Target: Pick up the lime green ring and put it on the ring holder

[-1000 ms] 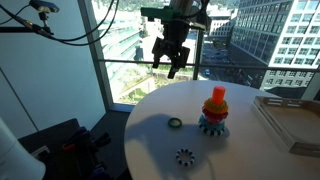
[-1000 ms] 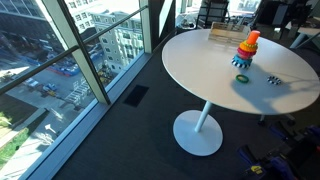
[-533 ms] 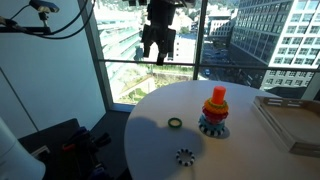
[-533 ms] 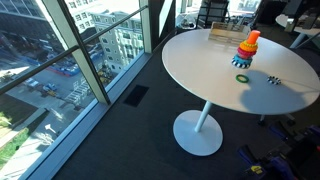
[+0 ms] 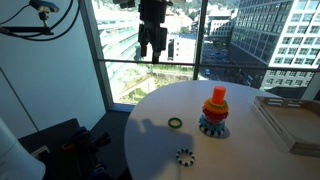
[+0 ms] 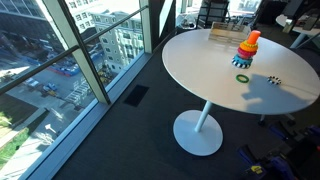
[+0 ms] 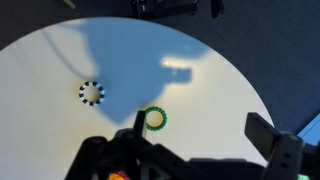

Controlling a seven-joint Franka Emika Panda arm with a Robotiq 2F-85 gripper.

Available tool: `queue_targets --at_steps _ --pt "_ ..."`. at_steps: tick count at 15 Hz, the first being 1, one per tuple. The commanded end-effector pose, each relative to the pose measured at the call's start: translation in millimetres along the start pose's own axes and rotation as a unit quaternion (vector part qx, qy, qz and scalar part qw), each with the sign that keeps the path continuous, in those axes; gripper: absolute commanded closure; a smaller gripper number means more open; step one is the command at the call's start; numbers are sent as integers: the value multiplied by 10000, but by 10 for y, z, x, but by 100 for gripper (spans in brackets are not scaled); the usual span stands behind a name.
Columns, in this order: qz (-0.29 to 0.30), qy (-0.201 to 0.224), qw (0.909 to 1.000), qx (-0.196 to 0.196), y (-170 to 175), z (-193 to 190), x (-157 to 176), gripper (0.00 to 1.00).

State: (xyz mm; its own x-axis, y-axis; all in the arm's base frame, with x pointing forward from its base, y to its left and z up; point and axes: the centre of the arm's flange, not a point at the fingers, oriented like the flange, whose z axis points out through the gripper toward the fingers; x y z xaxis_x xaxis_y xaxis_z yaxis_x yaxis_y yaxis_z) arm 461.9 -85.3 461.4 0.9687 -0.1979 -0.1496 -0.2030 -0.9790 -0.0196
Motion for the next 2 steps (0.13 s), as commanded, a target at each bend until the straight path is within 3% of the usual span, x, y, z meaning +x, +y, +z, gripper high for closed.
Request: queue_targets --at_steps 1,2 --pt "1 -7 10000 0 1 6 3 0" --pt "7 -15 10000 1 7 14 7 0"
